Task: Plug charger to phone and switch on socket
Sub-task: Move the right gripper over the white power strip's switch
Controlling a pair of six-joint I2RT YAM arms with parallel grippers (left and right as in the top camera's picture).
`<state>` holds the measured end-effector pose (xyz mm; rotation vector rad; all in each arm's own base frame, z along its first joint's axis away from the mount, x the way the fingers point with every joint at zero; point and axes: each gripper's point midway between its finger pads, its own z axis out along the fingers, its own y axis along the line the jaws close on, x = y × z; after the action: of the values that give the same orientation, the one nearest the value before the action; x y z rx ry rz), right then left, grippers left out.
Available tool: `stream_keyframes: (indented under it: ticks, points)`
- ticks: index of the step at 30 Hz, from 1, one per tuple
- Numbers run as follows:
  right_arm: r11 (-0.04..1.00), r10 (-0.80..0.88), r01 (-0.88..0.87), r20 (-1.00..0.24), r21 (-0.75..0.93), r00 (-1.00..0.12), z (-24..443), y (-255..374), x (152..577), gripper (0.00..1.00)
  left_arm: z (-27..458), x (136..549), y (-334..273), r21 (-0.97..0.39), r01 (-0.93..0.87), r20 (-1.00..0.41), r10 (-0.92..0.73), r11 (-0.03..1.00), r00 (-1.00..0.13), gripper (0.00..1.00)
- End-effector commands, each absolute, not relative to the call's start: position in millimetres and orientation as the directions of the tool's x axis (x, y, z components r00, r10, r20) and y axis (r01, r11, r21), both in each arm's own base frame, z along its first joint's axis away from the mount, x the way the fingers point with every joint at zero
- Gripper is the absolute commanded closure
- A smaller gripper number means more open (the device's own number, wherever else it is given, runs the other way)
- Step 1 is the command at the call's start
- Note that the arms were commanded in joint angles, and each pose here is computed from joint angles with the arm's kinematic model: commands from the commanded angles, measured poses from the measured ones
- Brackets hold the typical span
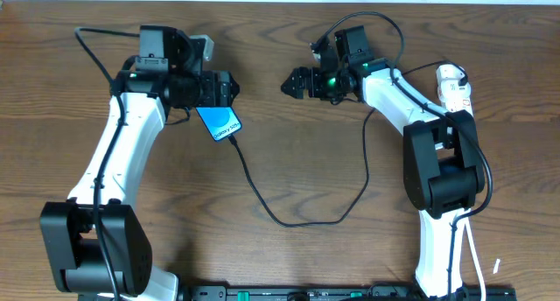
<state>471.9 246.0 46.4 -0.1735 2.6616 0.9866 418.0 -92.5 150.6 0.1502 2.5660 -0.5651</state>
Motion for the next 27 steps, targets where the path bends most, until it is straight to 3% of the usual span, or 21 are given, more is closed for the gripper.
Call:
stream_keyframes:
  ticks: [1,8,18,27]
  points:
    - [0.801,0.02,-0.199,-0.357,0.565,-0.934,66,229,484,0.01,155,417,-87,-0.303,0.233,-0.527,0.041,0.924,-0.849,0.11]
    - [0.896,0.057,-0.15,-0.442,0.417,-0.895,110,193,493,0.01,155,418,-87,-0.299,0.232,-0.53,0.041,0.926,-0.847,0.11]
    - [0.917,0.175,-0.07,-0.553,0.393,-0.815,193,125,495,0.01,156,420,-87,-0.297,0.235,-0.537,0.041,0.925,-0.842,0.11]
    - [0.915,0.34,0.143,-0.531,0.376,-0.777,200,16,494,0.01,159,425,-87,-0.293,0.242,-0.557,0.04,0.925,-0.83,0.11]
